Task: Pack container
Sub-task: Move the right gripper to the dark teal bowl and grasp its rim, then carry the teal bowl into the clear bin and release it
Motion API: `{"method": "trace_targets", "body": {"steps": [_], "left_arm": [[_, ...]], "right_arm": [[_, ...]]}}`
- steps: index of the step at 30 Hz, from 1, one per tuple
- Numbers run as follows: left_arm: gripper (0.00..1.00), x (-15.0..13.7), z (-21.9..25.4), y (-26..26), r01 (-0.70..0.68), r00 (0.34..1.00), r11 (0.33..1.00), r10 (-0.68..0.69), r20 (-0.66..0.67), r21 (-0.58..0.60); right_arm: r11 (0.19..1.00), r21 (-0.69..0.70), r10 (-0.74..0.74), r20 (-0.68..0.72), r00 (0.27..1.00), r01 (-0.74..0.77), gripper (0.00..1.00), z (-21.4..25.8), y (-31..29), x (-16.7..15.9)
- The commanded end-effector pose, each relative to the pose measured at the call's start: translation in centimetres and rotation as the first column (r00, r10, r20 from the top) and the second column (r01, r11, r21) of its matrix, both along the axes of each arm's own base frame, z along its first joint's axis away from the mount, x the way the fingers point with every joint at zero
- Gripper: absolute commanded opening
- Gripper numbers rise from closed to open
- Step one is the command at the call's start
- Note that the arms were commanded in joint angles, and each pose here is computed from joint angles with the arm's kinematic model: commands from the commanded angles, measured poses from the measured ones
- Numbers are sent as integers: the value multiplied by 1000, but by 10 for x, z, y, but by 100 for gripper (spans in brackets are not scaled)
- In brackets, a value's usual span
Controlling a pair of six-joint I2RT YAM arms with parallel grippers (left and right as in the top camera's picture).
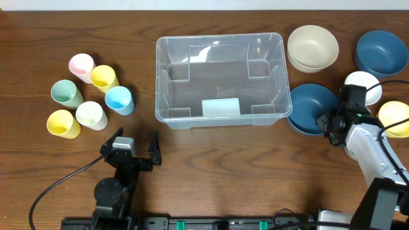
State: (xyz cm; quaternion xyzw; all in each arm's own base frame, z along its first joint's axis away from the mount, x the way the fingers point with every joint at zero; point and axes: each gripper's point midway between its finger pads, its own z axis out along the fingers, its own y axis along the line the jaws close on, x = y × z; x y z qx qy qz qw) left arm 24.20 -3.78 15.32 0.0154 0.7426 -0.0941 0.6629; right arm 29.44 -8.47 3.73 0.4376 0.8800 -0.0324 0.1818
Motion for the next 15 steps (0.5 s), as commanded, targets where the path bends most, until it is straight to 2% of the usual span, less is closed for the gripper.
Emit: {"method": "trace_targets", "body": {"steps": [1, 8, 13, 15], "left_arm": [[98, -1, -15, -1, 8, 999, 1000, -8, -44, 11], [98, -1, -15, -1, 8, 999, 1000, -8, -43, 10], [98, -1, -15, -1, 8, 999, 1000, -8, -44, 11], [98, -1, -15, -1, 8, 999, 1000, -8, -44, 11]], "right_arm": [[996, -83, -34, -30, 999, 32, 1, -1, -16, -8], [990, -137, -38, 54, 998, 45, 1, 39, -33, 2], [989, -140, -32, 178, 983, 57, 1, 98, -33, 9], [991, -133, 29, 247, 969, 4, 1, 129, -25, 15]]}}
